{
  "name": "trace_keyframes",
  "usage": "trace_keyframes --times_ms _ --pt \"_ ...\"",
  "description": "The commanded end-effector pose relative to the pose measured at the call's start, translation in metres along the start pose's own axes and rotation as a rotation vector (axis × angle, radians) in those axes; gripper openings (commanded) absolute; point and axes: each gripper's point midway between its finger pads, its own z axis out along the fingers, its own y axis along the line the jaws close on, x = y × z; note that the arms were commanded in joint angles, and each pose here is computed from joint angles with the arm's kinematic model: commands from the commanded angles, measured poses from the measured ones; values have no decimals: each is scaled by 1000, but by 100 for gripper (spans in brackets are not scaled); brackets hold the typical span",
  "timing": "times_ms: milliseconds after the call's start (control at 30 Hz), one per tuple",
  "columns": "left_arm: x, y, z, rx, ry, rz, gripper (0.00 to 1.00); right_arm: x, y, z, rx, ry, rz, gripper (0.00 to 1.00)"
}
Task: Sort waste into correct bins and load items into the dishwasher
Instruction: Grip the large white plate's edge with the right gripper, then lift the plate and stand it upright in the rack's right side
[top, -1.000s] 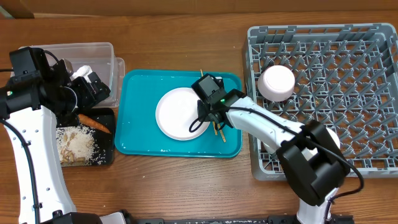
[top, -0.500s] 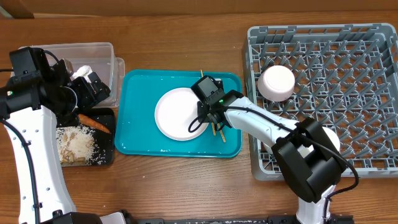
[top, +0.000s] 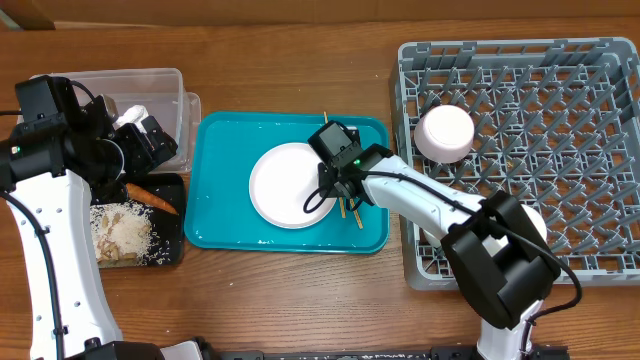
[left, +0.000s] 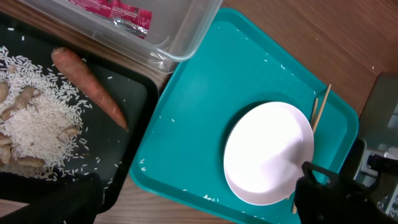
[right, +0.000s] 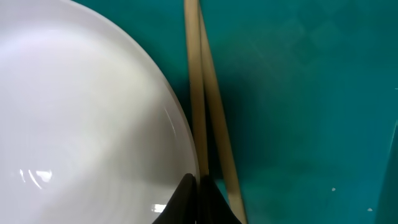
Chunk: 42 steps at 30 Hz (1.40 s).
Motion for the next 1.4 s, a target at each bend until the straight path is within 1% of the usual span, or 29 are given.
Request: trace_keyframes --times_ms 0,133,200,333,433,533,633,700,733,833,933,1100,1233,1367 --pt "-5 0 -4 -2 -19 7 100 -13 4 -19 -26 -47 6 4" --pt "-5 0 -4 -2 -19 8 100 -16 5 -29 -34 -57 7 4" --pt "-5 0 -4 -2 -19 8 100 -20 6 -47 -39 -67 -24 4" --pt "-5 0 -4 -2 -19 7 100 -39 7 -111 -74 -141 -96 4" --pt "-5 0 -4 -2 -20 7 100 -56 -5 -164 -93 -240 -117 4" --pt "-5 0 -4 -2 -19 7 100 -71 -37 -207 -41 -350 -112 4" --pt "-5 0 -4 -2 -20 7 100 -84 -90 -249 88 -462 -67 4" --pt "-5 0 -4 -2 -20 7 100 -93 -135 -277 228 -538 -52 4" --pt "-5 0 -4 -2 -20 7 100 -99 -177 -300 371 -595 -11 4" --pt "-5 0 -4 -2 -20 7 100 -102 -241 -336 598 -658 82 4" --pt "-5 0 -4 -2 -19 7 100 -106 -292 -351 734 -655 116 4" --pt "-5 0 -4 -2 -20 7 100 -108 -337 -346 856 -603 176 4" --pt "-5 0 -4 -2 -19 7 100 -102 -360 -332 987 -509 202 4" --pt "-5 0 -4 -2 -20 7 100 -99 -370 -308 1092 -379 157 4"
